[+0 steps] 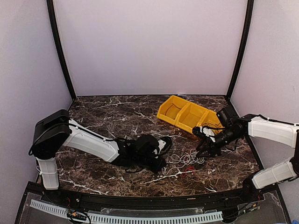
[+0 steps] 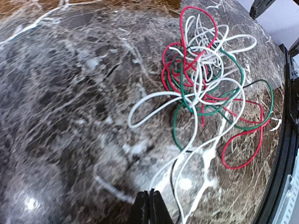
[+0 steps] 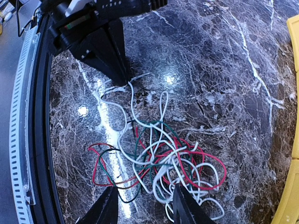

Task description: Untangle the cables

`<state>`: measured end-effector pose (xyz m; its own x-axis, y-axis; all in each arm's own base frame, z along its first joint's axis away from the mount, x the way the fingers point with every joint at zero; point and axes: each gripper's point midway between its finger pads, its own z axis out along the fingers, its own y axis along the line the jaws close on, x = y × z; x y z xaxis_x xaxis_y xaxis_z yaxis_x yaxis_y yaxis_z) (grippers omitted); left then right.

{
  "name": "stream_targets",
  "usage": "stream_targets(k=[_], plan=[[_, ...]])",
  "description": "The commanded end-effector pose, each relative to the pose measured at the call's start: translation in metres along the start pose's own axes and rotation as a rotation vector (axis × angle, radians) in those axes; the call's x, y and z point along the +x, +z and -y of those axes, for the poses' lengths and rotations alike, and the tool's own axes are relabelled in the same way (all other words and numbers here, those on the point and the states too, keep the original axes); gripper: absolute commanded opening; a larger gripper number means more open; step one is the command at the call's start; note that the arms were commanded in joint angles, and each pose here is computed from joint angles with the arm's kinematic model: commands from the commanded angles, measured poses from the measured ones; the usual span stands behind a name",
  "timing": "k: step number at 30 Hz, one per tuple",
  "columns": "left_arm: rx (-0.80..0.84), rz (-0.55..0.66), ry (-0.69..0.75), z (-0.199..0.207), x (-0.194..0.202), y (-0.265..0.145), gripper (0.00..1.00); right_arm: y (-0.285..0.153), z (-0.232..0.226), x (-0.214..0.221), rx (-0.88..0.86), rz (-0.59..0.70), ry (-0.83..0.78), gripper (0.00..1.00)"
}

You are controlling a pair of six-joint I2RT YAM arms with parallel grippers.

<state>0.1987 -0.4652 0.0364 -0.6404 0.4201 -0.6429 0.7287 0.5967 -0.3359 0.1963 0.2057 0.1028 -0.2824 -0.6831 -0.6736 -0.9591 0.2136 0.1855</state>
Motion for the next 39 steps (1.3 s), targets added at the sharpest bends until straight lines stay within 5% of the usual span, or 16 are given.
stream_targets(k=[1, 13, 16, 25, 39], plan=[[-0.146, 0.056, -0.039, -0.030, -0.005, -0.044, 0.00, 0.000, -0.016, -0.015, -0.038, 0.022, -0.079, 0.42], [-0.332, -0.010, -0.123, -0.076, 0.041, -0.099, 0.00, 0.036, -0.045, -0.040, -0.115, -0.131, -0.231, 0.43], [-0.345, -0.031, -0.102, -0.072, 0.033, -0.105, 0.31, 0.047, -0.046, -0.050, -0.113, -0.111, -0.218, 0.43], [-0.290, 0.164, 0.052, -0.048, -0.019, -0.133, 0.57, 0.065, -0.042, -0.077, -0.077, -0.055, -0.268, 0.42], [-0.240, 0.249, 0.099, -0.043, -0.044, -0.113, 0.59, 0.103, -0.044, -0.075, -0.177, -0.098, -0.270, 0.41]])
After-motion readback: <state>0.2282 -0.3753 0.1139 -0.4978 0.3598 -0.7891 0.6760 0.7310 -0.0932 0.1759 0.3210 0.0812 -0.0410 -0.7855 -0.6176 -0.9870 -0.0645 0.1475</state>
